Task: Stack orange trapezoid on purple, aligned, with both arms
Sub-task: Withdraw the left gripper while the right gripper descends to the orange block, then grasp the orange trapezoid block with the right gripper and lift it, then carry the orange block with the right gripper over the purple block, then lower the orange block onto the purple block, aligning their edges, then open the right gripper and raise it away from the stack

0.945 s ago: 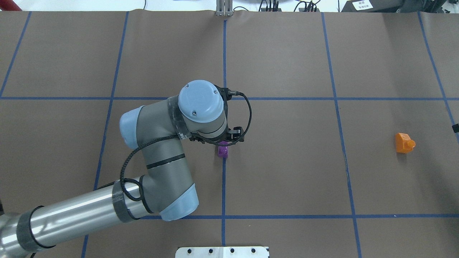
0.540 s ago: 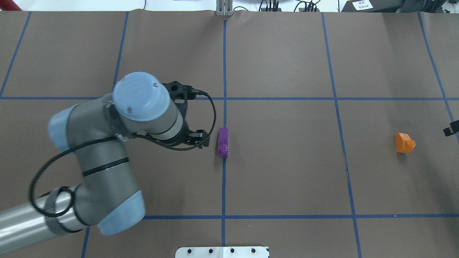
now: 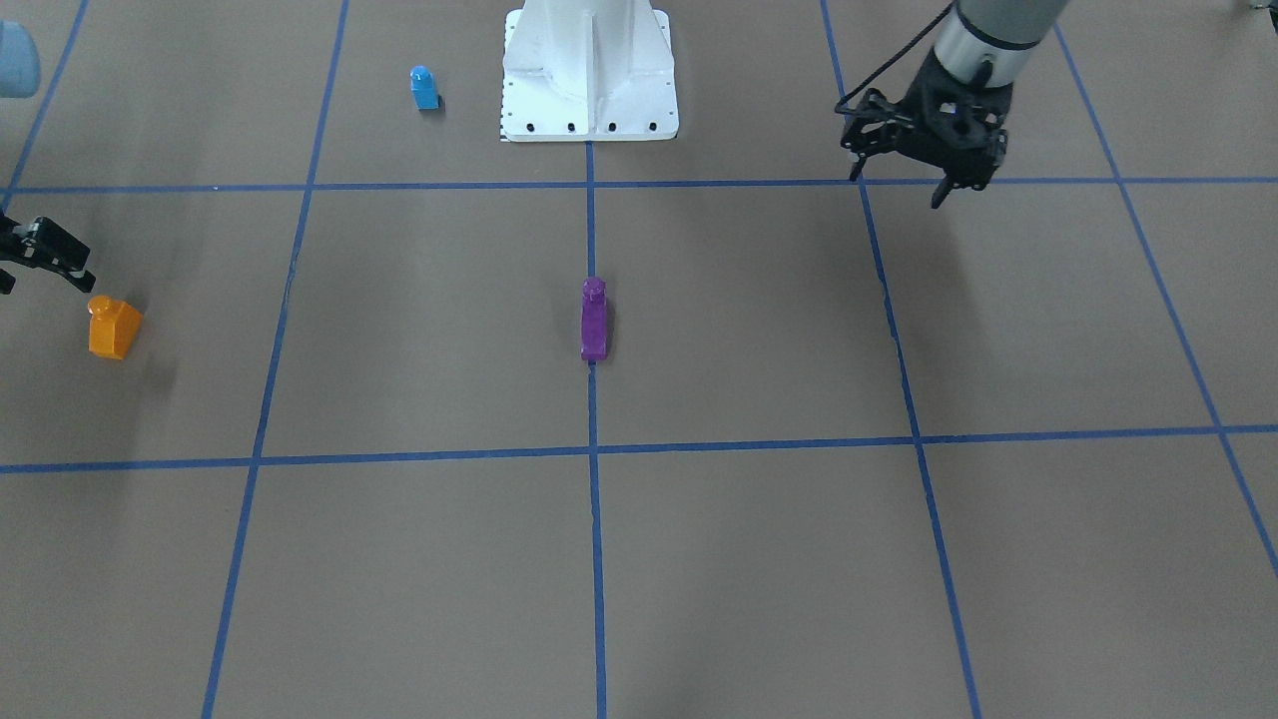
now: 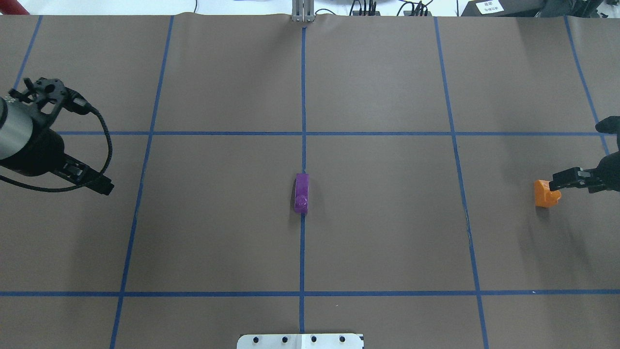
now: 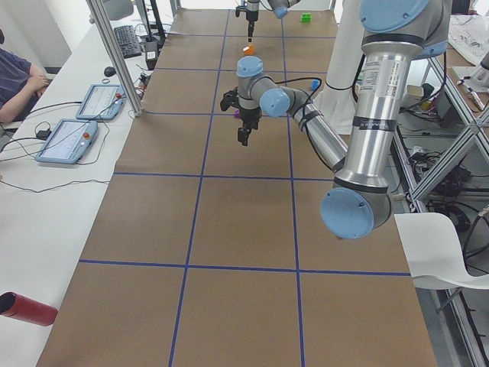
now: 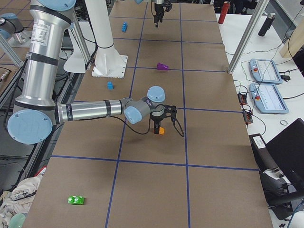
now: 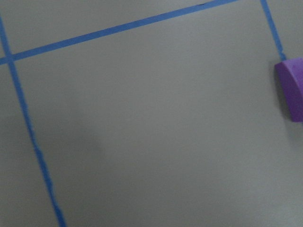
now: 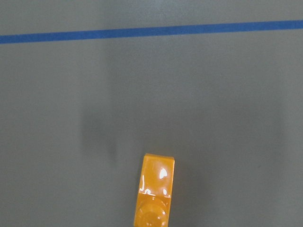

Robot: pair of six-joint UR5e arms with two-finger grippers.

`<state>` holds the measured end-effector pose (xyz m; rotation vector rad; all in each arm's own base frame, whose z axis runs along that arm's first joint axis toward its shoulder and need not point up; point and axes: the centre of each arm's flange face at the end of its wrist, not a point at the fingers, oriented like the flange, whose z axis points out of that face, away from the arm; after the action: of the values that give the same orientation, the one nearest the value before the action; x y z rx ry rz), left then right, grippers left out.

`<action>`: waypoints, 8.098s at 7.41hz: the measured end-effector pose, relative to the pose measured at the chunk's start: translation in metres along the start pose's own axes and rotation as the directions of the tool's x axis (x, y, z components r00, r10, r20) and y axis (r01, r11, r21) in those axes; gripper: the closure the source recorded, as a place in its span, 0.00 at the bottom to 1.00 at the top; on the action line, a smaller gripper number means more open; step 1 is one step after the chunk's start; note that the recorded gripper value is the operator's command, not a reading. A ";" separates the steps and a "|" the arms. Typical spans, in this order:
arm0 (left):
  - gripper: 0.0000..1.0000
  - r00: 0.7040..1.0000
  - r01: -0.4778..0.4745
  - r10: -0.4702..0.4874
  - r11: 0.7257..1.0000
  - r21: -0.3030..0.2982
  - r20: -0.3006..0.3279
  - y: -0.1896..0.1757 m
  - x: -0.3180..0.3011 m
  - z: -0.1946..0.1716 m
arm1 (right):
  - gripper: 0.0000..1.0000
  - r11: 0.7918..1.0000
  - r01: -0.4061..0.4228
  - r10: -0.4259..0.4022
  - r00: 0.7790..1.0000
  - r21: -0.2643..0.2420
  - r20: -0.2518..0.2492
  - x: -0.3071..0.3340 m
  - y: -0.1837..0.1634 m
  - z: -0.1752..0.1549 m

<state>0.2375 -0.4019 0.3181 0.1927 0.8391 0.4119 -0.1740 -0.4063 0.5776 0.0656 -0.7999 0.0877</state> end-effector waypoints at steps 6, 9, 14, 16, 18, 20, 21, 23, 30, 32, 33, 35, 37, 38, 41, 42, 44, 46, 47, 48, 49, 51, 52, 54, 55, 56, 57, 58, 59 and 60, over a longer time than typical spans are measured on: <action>0.00 1.000 0.014 -0.014 1.000 -0.005 -0.004 0.002 -0.015 -0.003 | 0.26 1.000 0.019 -0.020 1.000 -0.025 -0.022 -0.010 -0.009 0.045; 0.00 0.999 0.037 -0.037 0.999 -0.004 -0.007 0.001 -0.013 -0.002 | 0.76 0.999 0.016 -0.017 0.999 -0.031 -0.029 -0.008 -0.006 0.047; 0.00 0.999 0.039 -0.039 0.999 -0.006 -0.006 0.000 -0.014 -0.001 | 1.00 0.999 0.034 -0.035 0.999 -0.019 -0.005 -0.024 -0.013 0.041; 0.00 0.999 0.041 -0.041 0.999 -0.007 -0.006 0.001 -0.015 0.000 | 1.00 0.998 0.065 -0.065 0.997 0.011 0.044 -0.061 -0.031 0.028; 0.00 0.999 0.050 -0.050 0.998 -0.024 0.003 0.007 -0.023 0.005 | 1.00 0.995 0.096 -0.098 0.992 0.033 0.083 -0.115 -0.049 0.009; 0.00 0.998 0.055 -0.054 0.998 -0.037 0.021 0.015 -0.040 0.006 | 1.00 0.993 0.117 -0.117 0.990 0.004 0.085 -0.195 -0.066 -0.006; 0.00 0.999 0.033 -0.032 0.999 -0.039 0.035 0.019 -0.056 0.003 | 1.00 0.992 0.123 -0.121 0.989 -0.016 0.086 -0.243 -0.071 -0.011; 0.00 0.997 -0.011 0.014 0.999 -0.040 0.072 0.035 -0.100 -0.008 | 1.00 0.996 0.081 -0.076 0.993 -0.048 0.091 -0.347 -0.055 -0.015; 0.00 0.999 -0.020 0.023 0.998 -0.058 0.045 0.043 -0.125 -0.009 | 1.00 0.997 -0.074 0.073 0.996 0.009 0.055 -0.564 0.024 0.005; 0.00 0.999 -0.016 0.019 0.998 -0.061 0.045 0.041 -0.125 -0.007 | 1.00 0.997 -0.069 0.068 0.996 0.017 0.051 -0.571 0.030 0.006; 0.00 0.999 -0.014 0.017 0.998 -0.063 0.045 0.041 -0.126 -0.005 | 1.00 0.998 -0.068 0.067 0.997 0.016 0.047 -0.572 0.031 0.006; 0.00 0.999 -0.010 0.014 0.998 -0.066 0.046 0.040 -0.128 -0.002 | 1.00 0.998 -0.066 0.065 0.997 0.014 0.047 -0.576 0.033 0.004; 0.00 0.999 -0.010 0.013 0.998 -0.067 0.046 0.039 -0.129 -0.001 | 1.00 0.998 -0.063 0.062 0.997 0.016 0.047 -0.580 0.035 0.004; 0.00 0.999 -0.009 0.013 0.998 -0.068 0.046 0.039 -0.129 0.000 | 1.00 0.998 -0.064 0.063 0.997 0.019 0.042 -0.581 0.034 0.006; 0.00 0.999 -0.009 0.012 0.998 -0.069 0.046 0.039 -0.130 0.000 | 1.00 0.998 -0.065 0.064 0.997 0.022 0.031 -0.582 0.033 0.011; 0.00 0.999 -0.009 0.012 0.998 -0.069 0.046 0.039 -0.130 0.001 | 1.00 0.998 -0.064 0.063 0.997 0.024 0.032 -0.584 0.033 0.011; 0.00 0.999 -0.007 0.010 0.997 -0.072 0.046 0.039 -0.132 0.002 | 1.00 0.998 -0.057 0.056 0.998 0.036 0.023 -0.589 0.038 0.016; 0.00 0.999 -0.005 0.009 0.997 -0.073 0.047 0.038 -0.132 0.003 | 1.00 0.998 -0.046 0.046 0.999 0.050 0.005 -0.592 0.045 0.026; 0.00 0.999 -0.004 0.007 0.997 -0.074 0.046 0.038 -0.133 0.004 | 1.00 0.998 -0.040 0.041 0.999 0.058 -0.006 -0.594 0.050 0.032; 0.00 0.999 -0.003 0.007 0.997 -0.075 0.046 0.038 -0.134 0.005 | 0.58 0.997 -0.036 0.037 0.999 0.064 -0.015 -0.595 0.052 0.037; 0.00 0.999 -0.004 0.007 0.997 -0.075 0.046 0.038 -0.133 0.005 | 0.01 0.997 -0.034 0.035 0.999 0.068 -0.019 -0.596 0.054 0.039; 0.00 0.999 -0.003 0.007 0.997 -0.075 0.046 0.038 -0.133 0.005 | 0.01 0.997 -0.032 0.034 0.999 0.063 -0.028 -0.595 0.057 0.044; 0.00 0.999 -0.002 0.005 0.997 -0.074 0.046 0.038 -0.133 0.004 | 0.01 0.997 -0.037 0.038 0.999 0.066 -0.019 -0.595 0.052 0.039; 0.00 0.997 0.050 -0.046 0.996 -0.074 0.056 0.043 -0.139 0.003 | 0.00 0.997 -0.074 0.074 0.997 0.038 -0.003 -0.586 0.022 0.015; 0.00 0.993 0.103 -0.099 0.992 -0.065 0.069 0.047 -0.151 -0.001 | 0.00 0.995 -0.101 0.101 0.995 0.019 0.005 -0.576 -0.001 -0.006; 0.00 0.981 0.178 -0.174 0.983 -0.045 0.089 0.055 -0.177 -0.011 | 0.00 0.993 -0.120 0.120 0.993 -0.001 0.009 -0.561 -0.026 -0.030; 0.00 0.969 0.228 -0.224 0.973 -0.022 0.107 0.063 -0.206 -0.022 | 0.00 0.994 -0.111 0.112 0.994 -0.019 0.010 -0.543 -0.049 -0.056; 0.00 0.966 0.232 -0.230 0.973 -0.007 0.121 0.071 -0.235 -0.032 | 0.00 0.996 -0.084 0.084 0.996 -0.030 0.002 -0.519 -0.068 -0.079; 0.00 0.966 0.223 -0.221 0.975 -0.002 0.136 0.081 -0.269 -0.039 | 0.00 0.998 -0.046 0.046 0.999 -0.036 -0.012 -0.484 -0.085 -0.096; 0.00 0.964 0.225 -0.222 0.974 -0.008 0.145 0.095 -0.299 -0.041 | 0.00 0.999 -0.009 0.008 1.000 -0.044 -0.019 -0.438 -0.101 -0.107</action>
<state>0.0022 -0.4431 0.5254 0.1015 0.7044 0.1935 -0.3909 -0.5200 0.1863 0.0197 -0.7832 0.0784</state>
